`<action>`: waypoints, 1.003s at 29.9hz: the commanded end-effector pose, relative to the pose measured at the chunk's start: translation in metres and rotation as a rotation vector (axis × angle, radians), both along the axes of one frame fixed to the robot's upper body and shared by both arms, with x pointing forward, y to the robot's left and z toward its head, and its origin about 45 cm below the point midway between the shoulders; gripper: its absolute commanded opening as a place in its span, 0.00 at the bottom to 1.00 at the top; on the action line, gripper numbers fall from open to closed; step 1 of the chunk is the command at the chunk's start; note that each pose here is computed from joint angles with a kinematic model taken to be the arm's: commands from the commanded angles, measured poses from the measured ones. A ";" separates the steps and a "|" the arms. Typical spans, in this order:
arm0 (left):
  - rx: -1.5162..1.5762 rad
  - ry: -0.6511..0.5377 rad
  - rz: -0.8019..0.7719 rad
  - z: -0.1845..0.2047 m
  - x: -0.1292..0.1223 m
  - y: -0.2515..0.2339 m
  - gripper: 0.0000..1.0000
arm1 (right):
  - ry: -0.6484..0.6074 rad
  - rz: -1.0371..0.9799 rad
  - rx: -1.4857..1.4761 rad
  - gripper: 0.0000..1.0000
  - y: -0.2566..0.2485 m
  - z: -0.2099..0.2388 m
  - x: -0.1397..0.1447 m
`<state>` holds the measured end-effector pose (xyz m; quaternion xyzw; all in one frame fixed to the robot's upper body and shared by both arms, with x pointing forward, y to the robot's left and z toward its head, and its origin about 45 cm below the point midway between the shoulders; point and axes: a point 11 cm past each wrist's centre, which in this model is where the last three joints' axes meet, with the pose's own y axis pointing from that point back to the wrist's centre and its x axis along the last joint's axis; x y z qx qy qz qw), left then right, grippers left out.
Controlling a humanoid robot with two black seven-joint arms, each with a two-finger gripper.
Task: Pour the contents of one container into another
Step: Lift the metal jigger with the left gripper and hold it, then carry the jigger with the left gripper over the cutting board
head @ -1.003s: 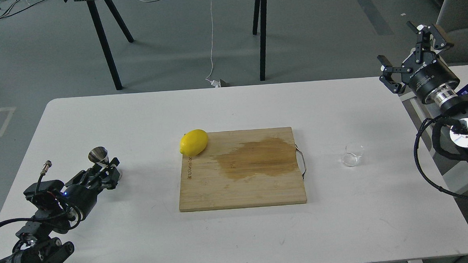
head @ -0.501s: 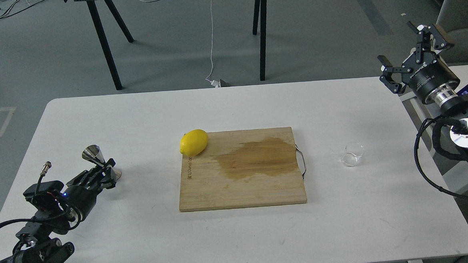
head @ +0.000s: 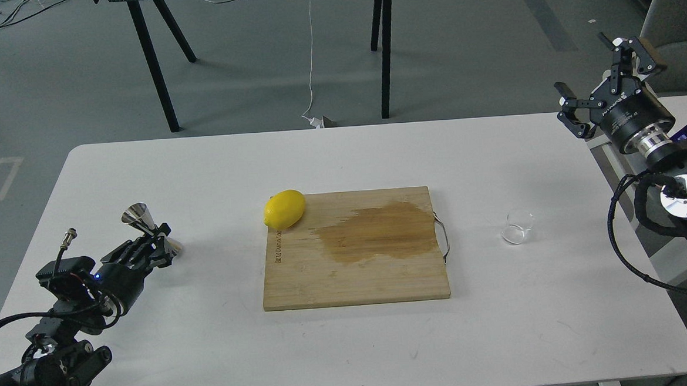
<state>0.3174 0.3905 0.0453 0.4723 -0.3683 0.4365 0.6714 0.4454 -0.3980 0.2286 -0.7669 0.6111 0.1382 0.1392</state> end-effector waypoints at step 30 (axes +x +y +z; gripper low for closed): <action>0.021 -0.273 -0.327 0.120 0.114 -0.098 0.16 | 0.033 -0.005 0.098 0.99 0.002 0.036 0.028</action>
